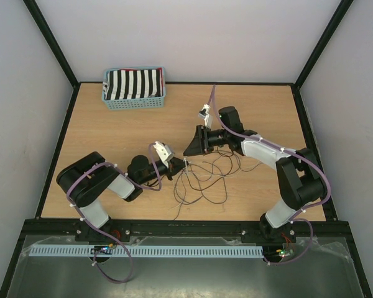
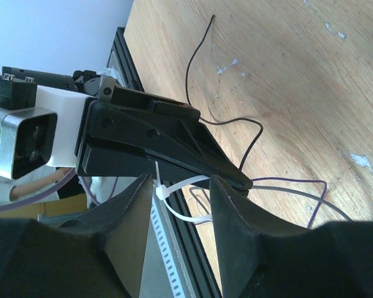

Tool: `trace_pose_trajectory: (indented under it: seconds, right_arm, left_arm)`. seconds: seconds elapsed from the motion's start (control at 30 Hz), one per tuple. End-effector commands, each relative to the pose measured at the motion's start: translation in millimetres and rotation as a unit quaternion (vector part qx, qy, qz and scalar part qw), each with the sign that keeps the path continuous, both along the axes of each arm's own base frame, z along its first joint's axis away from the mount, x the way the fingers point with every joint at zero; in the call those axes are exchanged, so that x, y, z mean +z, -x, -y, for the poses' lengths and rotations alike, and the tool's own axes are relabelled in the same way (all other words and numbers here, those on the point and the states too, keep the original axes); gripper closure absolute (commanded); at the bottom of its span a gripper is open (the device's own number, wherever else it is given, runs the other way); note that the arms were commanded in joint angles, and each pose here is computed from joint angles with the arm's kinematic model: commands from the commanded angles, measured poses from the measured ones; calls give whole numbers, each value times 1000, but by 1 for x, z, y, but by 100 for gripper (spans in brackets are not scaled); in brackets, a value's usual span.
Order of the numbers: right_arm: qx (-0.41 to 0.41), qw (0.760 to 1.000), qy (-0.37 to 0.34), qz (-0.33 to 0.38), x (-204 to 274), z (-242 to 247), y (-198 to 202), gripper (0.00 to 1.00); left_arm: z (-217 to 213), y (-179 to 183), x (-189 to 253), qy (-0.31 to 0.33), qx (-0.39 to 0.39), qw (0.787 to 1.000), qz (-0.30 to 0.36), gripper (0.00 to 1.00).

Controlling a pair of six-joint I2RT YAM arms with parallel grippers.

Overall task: Zip-tie the wires
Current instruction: Tie the cable at the center of the board.

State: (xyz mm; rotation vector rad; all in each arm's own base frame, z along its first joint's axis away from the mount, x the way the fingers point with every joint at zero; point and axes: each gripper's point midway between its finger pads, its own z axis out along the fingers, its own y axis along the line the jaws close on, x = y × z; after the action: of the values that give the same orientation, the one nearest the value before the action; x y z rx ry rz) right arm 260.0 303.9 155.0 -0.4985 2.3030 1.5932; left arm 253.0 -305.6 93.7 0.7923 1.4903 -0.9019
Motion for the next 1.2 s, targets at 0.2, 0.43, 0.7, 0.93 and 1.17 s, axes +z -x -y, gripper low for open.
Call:
trace_pose_trajectory:
  seconds: [0.2,0.43,0.7,0.93,1.17]
  right_arm:
    - [30,999,-29,9,13,-10,13,55]
    - [32,999,-30,7,13,-12,15,60]
    - [39,999,-27,-2,7,-13,19,66]
    - [41,999,-24,-6,3,-14,20,75]
    - [38,999,-23,-4,3,-14,19,98]
  left_arm:
    - [5,-4,6,15,-7,1000,2,100]
    - [5,-4,4,14,-5,1000,-2,100]
    - [5,-5,4,15,-3,1000,-2,100]
    - [6,-4,5,17,-6,1000,-4,100]
    - [6,-5,7,20,-6,1000,-5,100]
